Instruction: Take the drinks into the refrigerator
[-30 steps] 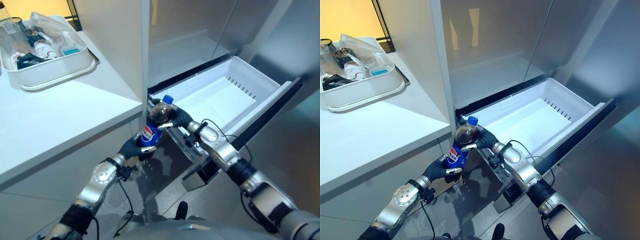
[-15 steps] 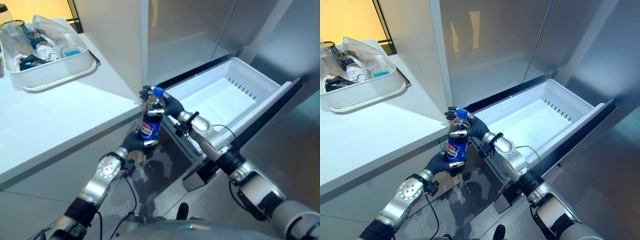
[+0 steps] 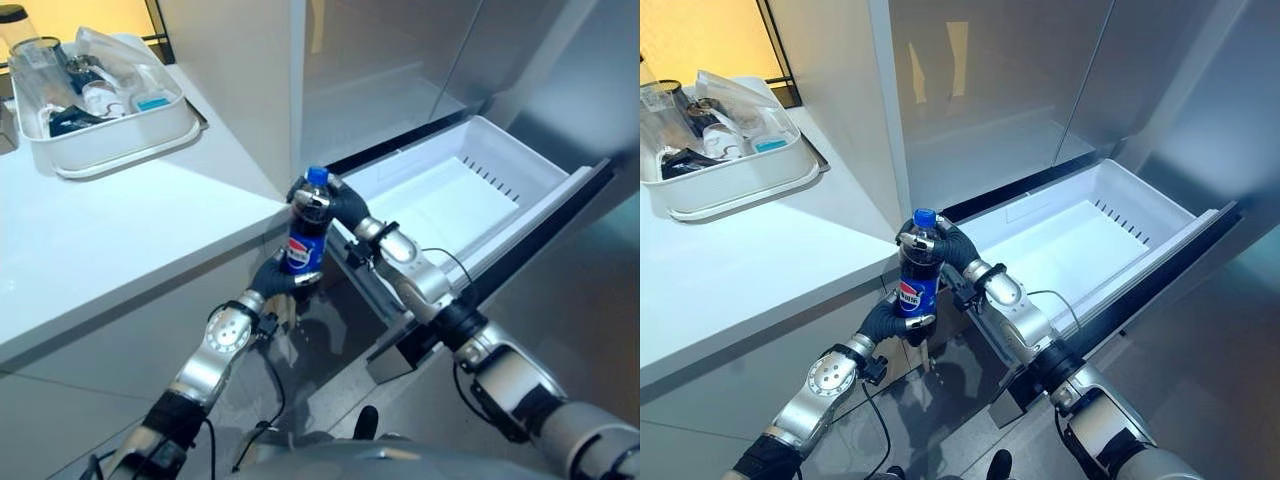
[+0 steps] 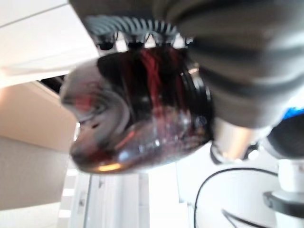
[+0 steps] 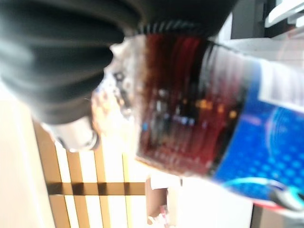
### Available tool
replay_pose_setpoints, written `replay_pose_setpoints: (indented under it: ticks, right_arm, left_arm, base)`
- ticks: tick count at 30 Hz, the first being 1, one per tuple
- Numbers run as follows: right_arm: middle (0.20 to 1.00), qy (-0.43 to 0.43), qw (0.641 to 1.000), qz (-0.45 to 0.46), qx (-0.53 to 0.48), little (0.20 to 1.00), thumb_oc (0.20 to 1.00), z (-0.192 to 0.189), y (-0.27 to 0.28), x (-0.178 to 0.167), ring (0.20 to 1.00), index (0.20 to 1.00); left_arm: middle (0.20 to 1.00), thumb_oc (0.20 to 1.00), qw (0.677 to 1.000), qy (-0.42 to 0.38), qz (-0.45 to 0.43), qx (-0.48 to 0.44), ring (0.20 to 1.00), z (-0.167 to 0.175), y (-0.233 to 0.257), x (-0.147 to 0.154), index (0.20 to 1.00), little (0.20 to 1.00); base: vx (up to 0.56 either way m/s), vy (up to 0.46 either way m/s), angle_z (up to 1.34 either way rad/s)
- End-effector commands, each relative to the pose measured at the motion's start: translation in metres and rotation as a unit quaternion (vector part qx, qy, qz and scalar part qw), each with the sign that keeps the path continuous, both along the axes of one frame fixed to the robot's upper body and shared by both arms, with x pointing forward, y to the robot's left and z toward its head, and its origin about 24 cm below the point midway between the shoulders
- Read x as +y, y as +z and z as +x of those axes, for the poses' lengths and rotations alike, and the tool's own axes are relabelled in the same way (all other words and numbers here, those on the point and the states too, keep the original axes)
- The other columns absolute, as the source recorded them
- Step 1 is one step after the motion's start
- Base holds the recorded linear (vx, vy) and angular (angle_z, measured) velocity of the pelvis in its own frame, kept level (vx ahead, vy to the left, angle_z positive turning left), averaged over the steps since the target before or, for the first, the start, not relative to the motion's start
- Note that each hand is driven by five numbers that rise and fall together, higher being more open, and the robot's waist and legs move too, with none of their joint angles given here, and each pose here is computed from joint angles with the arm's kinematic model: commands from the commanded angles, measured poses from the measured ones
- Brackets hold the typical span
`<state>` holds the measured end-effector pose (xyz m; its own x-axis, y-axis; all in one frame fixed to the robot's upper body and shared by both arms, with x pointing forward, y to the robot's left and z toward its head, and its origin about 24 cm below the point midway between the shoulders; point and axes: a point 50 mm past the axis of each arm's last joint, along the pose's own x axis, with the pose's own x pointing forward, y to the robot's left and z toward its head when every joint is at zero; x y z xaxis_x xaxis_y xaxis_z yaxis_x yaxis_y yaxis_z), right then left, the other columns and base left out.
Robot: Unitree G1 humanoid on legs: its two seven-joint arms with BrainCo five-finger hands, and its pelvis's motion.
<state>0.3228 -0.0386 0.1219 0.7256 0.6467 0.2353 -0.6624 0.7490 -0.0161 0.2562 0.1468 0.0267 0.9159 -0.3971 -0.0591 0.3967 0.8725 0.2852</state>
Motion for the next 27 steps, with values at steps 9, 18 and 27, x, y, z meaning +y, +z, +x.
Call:
replay_pose_setpoints:
  ticks: [9,18,27]
  right_arm:
    - [1.000,-0.029,0.993,-0.055,-0.096,1.000,1.000,0.008,0.027,-0.035,1.000,1.000]
    - [1.000,-0.022,0.988,-0.144,-0.046,1.000,1.000,0.013,0.000,-0.068,1.000,1.000]
    - [1.000,-0.034,0.992,-0.122,0.022,1.000,1.000,0.001,-0.032,-0.087,1.000,1.000]
  left_arm:
    - [0.200,0.200,0.974,-0.079,-0.094,-0.189,0.200,0.018,0.084,-0.032,0.200,0.200]
    - [0.200,0.200,0.966,-0.074,-0.150,-0.197,0.200,0.017,0.095,-0.023,0.200,0.200]
    - [0.200,0.200,0.960,-0.043,-0.170,-0.217,0.200,0.020,0.105,-0.012,0.200,0.200]
  base:
    - [0.00,0.000,0.00]
    - [0.00,0.000,0.00]
    - [0.00,0.000,0.00]
